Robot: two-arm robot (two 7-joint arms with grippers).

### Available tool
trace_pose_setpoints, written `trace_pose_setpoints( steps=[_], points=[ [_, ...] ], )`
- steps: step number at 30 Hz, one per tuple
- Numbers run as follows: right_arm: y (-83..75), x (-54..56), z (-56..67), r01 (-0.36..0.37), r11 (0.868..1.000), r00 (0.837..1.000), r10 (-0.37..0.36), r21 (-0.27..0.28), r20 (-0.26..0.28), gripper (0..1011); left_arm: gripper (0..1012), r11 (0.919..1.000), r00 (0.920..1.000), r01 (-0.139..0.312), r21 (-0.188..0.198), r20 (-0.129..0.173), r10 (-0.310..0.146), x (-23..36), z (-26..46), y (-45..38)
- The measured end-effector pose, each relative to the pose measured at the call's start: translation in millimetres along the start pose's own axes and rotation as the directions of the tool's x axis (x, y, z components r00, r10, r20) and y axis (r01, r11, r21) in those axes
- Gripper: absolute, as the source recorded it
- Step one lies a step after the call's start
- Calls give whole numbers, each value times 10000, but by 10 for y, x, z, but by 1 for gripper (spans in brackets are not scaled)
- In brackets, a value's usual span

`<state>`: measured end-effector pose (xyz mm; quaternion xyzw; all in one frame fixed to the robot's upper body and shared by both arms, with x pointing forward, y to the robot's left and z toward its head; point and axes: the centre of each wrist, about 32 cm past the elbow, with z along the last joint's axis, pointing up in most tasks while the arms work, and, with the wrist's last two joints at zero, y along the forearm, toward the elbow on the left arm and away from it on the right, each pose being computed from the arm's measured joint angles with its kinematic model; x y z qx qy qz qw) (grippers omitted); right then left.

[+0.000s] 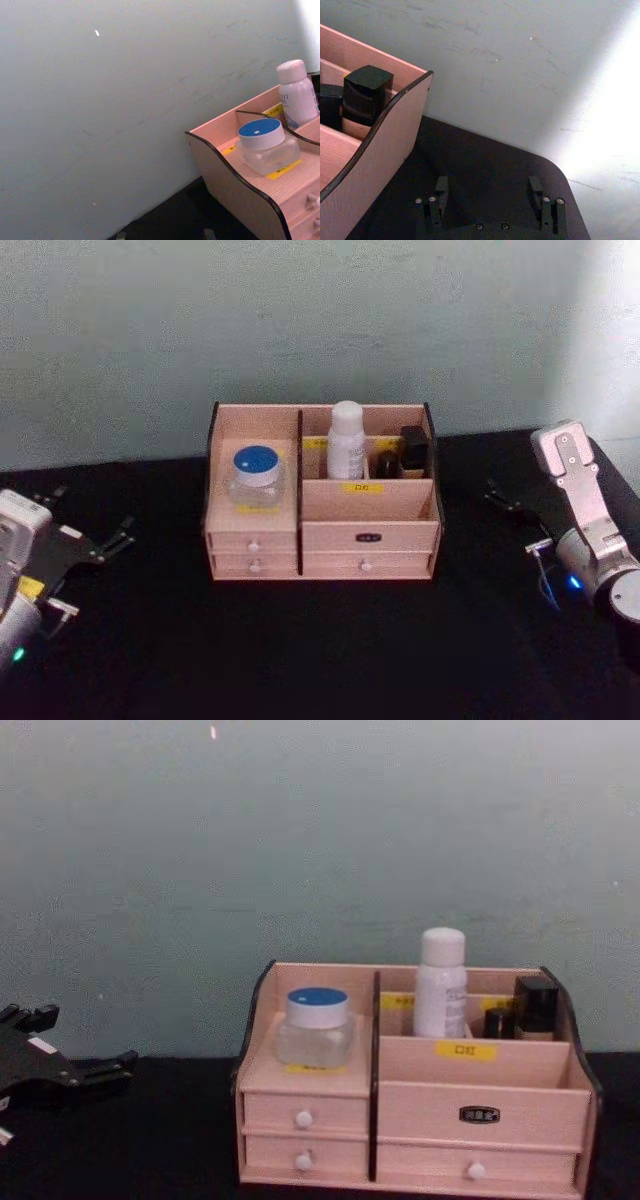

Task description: Pick up the facial cleanser and watermelon frost from the table and place them into the tiered storage box.

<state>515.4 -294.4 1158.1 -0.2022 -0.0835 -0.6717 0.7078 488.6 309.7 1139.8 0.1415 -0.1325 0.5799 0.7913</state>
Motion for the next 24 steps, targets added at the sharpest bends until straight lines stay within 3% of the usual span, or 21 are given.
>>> trace_pose_setpoints(
  steps=[24],
  points=[
    [0, 0, 0, 0, 10000, 10000, 0, 0, 0, 1002, 1001, 10000, 10000, 0, 1, 0, 0, 0, 0, 0]
  ],
)
